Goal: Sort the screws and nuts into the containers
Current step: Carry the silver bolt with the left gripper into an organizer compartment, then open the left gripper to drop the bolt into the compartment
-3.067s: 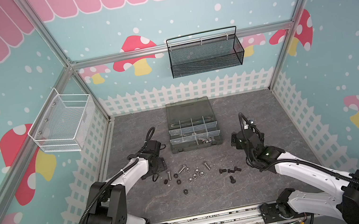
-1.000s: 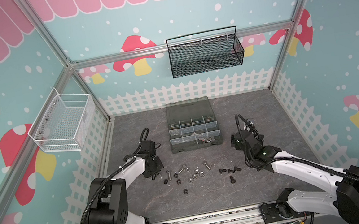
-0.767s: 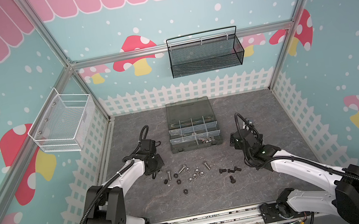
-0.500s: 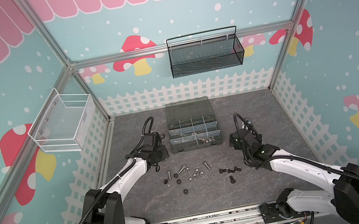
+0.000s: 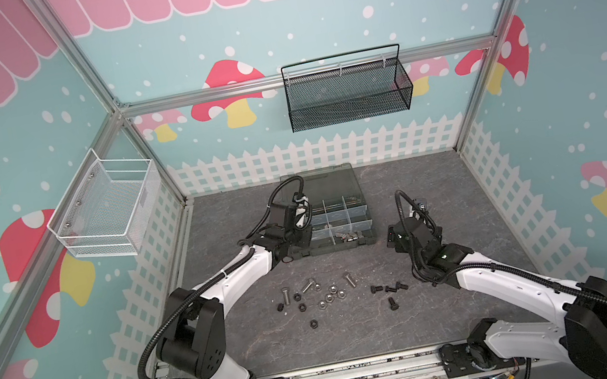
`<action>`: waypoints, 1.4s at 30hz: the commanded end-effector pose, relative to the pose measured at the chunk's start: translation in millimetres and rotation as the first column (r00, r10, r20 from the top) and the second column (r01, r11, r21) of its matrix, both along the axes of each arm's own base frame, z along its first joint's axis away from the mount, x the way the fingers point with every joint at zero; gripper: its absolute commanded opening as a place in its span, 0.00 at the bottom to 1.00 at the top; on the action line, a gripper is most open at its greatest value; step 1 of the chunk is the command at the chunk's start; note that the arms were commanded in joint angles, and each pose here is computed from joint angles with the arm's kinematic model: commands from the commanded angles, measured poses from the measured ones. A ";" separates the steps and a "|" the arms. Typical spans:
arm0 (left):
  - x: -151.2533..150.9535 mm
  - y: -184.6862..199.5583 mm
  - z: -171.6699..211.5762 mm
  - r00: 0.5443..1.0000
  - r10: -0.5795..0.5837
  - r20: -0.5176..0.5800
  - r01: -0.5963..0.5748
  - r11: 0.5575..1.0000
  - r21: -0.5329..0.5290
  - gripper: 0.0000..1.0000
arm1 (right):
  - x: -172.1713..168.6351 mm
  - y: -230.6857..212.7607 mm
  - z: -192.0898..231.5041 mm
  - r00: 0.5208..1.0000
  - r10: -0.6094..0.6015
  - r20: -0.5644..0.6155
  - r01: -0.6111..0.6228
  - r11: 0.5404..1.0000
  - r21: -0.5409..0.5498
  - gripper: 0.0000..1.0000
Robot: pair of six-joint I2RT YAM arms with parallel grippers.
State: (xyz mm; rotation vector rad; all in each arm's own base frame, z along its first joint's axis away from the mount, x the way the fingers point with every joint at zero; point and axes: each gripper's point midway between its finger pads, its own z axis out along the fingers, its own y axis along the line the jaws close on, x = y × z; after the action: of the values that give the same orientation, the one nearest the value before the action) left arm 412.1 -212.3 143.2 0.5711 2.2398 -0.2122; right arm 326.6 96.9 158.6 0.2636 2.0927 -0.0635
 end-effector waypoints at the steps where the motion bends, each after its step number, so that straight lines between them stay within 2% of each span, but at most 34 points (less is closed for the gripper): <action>1: 14.2 -21.6 15.6 0.986 -0.136 0.100 0.131 0.990 0.051 0.00 | 1.0 0.0 11.7 1.000 -0.017 0.024 0.016 0.999 0.040 0.98; 11: 15.5 -43.8 -19.7 0.960 -0.276 0.054 0.269 0.957 0.113 0.00 | -2.5 -3.0 12.2 0.999 -0.023 0.027 0.022 0.999 0.043 0.98; 22: 12.1 -51.4 -39.9 0.942 -0.334 0.013 0.330 0.936 0.122 0.03 | -2.9 -1.0 9.9 1.000 -0.020 0.019 0.019 0.998 0.060 0.98; 28: 11.6 -53.5 -43.1 0.939 -0.344 -0.011 0.342 0.932 0.120 0.12 | -3.8 -2.5 10.3 1.000 -0.024 0.020 0.023 0.998 0.058 0.98; 36: 8.3 -54.3 -44.6 0.937 -0.349 -0.032 0.350 0.930 0.115 0.30 | -4.3 -3.0 11.9 0.999 -0.025 0.026 0.023 0.998 0.059 0.98; 42: 3.6 -54.9 -40.8 0.936 -0.350 -0.036 0.352 0.930 0.107 0.33 | -2.3 -1.8 14.9 0.999 -0.024 0.031 0.022 0.998 0.057 0.98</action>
State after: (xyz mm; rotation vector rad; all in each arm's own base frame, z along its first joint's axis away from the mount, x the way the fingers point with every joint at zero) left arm 419.8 -259.1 96.6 0.9970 2.1792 -0.2523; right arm 322.8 96.5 163.2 0.2902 2.0886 -0.0280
